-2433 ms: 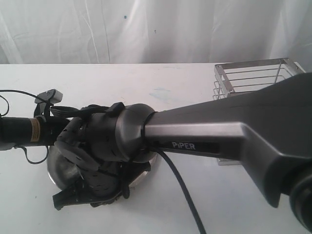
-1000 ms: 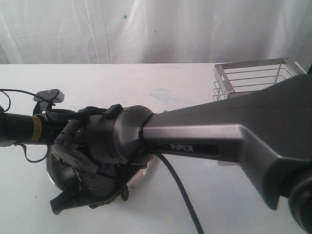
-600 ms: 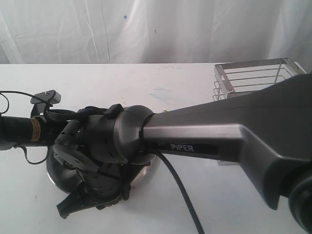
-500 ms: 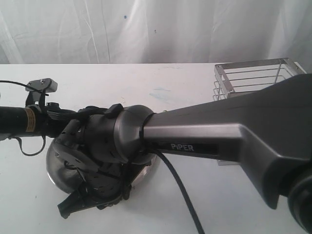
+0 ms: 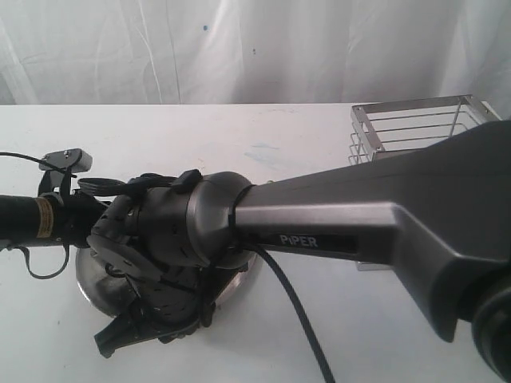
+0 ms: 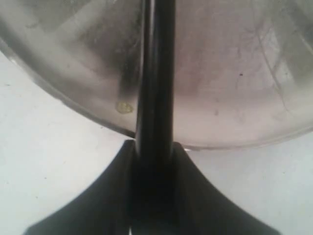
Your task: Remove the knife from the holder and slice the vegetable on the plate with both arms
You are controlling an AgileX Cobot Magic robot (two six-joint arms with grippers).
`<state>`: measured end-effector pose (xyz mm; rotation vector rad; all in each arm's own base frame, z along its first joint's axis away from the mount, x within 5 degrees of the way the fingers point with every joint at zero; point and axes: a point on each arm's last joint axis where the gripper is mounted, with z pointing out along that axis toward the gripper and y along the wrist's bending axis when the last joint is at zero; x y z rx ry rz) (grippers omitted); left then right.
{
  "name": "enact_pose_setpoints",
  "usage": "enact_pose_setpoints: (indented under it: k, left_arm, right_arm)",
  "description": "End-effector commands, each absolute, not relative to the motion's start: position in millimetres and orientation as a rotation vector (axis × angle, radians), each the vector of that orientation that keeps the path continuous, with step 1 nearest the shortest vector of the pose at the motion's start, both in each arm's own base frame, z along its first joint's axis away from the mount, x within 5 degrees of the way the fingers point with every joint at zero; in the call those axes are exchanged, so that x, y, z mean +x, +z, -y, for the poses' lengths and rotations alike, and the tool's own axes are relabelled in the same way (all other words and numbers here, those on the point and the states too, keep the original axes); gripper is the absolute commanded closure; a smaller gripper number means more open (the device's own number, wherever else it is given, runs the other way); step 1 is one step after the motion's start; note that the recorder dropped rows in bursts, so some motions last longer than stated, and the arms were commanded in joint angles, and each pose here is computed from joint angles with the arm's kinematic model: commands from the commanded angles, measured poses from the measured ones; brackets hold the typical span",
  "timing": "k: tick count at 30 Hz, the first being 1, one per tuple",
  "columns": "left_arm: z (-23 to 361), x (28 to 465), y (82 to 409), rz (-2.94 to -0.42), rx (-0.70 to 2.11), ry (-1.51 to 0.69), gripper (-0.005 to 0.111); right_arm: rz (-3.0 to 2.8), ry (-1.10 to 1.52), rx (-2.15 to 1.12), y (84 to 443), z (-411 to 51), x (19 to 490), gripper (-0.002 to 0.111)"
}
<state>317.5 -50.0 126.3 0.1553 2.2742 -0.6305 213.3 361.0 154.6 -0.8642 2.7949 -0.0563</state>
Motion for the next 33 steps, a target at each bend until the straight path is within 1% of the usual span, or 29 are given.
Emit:
enact_pose_setpoints:
  k: [1, 8, 11, 14, 19, 23, 33]
  left_arm:
    - [45.3, 319.8, 124.7, -2.285, 0.145, -0.558, 0.107]
    - [45.8, 319.9, 106.6, -2.328, 0.148, -0.568, 0.107]
    - [47.1, 319.7, 104.5, -2.327, 0.157, -0.586, 0.107]
    - [49.3, 320.9, 113.3, -2.278, 0.147, -0.625, 0.107]
    - [48.9, 322.2, 132.0, -2.212, 0.136, -0.620, 0.107]
    - [49.7, 322.6, 132.0, -2.203, 0.146, -0.620, 0.107]
    - [50.4, 321.1, 97.5, -2.307, 0.133, -0.644, 0.107]
  right_arm:
    - [-2.814, -0.079, -0.850, 154.9, -356.7, 215.9, 0.108]
    - [-2.814, -0.079, -0.850, 154.9, -356.7, 215.9, 0.108]
    - [-2.814, -0.079, -0.850, 154.9, -356.7, 215.9, 0.108]
    - [-2.814, -0.079, -0.850, 154.9, -356.7, 215.9, 0.108]
    - [-2.814, -0.079, -0.850, 154.9, -356.7, 215.9, 0.108]
    - [-2.814, -0.079, -0.850, 154.9, -356.7, 215.9, 0.108]
    - [-2.815, -0.082, -0.850, 154.8, -356.5, 215.9, 0.108]
